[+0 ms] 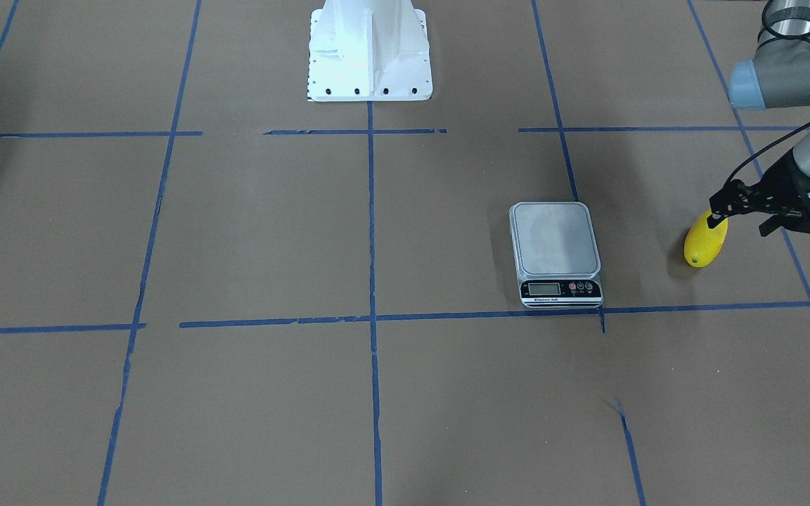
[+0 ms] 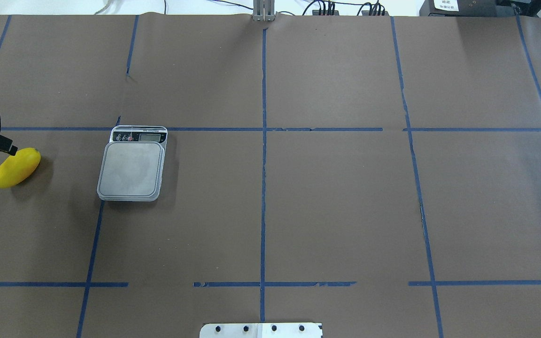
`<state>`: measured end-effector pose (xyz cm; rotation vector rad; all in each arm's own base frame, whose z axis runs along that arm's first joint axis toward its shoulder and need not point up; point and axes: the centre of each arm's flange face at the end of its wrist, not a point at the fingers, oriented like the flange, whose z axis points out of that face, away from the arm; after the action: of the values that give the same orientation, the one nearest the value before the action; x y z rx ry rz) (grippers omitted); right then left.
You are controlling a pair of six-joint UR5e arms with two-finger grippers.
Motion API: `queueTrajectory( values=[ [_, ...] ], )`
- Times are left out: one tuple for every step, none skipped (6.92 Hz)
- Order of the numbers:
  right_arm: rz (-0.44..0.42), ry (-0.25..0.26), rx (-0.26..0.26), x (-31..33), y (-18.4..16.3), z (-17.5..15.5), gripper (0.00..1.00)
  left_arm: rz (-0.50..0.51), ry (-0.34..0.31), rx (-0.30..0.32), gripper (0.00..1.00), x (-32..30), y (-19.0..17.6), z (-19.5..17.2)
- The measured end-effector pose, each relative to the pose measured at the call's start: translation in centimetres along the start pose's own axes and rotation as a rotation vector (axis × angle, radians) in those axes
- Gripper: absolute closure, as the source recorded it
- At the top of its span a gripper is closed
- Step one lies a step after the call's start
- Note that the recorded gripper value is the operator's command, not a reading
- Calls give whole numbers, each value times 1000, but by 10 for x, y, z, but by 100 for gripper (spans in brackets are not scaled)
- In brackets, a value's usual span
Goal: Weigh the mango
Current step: 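Move the left gripper down over the yellow mango, then close the left gripper on the mango and lift it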
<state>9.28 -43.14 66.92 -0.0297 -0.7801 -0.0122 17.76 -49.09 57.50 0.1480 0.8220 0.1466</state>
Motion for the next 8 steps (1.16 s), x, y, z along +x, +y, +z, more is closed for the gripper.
queueTrajectory(
  values=[
    [0, 0, 0, 0, 0, 0, 0, 6, -9, -22, 0, 1, 7, 19],
    [1, 0, 0, 0, 0, 0, 0, 17, -12, -43, 0, 3, 13, 35],
    [1, 0, 0, 0, 0, 0, 0, 24, -14, -54, 0, 3, 16, 45],
    [0, 0, 0, 0, 0, 0, 0, 27, -15, -61, 0, 2, 18, 52],
    [0, 0, 0, 0, 0, 0, 0, 30, -14, -64, 0, 2, 18, 58],
    [0, 0, 0, 0, 0, 0, 0, 35, -11, -65, 5, 2, 18, 62],
    [1, 0, 0, 0, 0, 0, 0, 37, -10, -68, 70, 2, 17, 65],
    [1, 0, 0, 0, 0, 0, 0, 39, -10, -69, 100, 2, 16, 68]
  ],
)
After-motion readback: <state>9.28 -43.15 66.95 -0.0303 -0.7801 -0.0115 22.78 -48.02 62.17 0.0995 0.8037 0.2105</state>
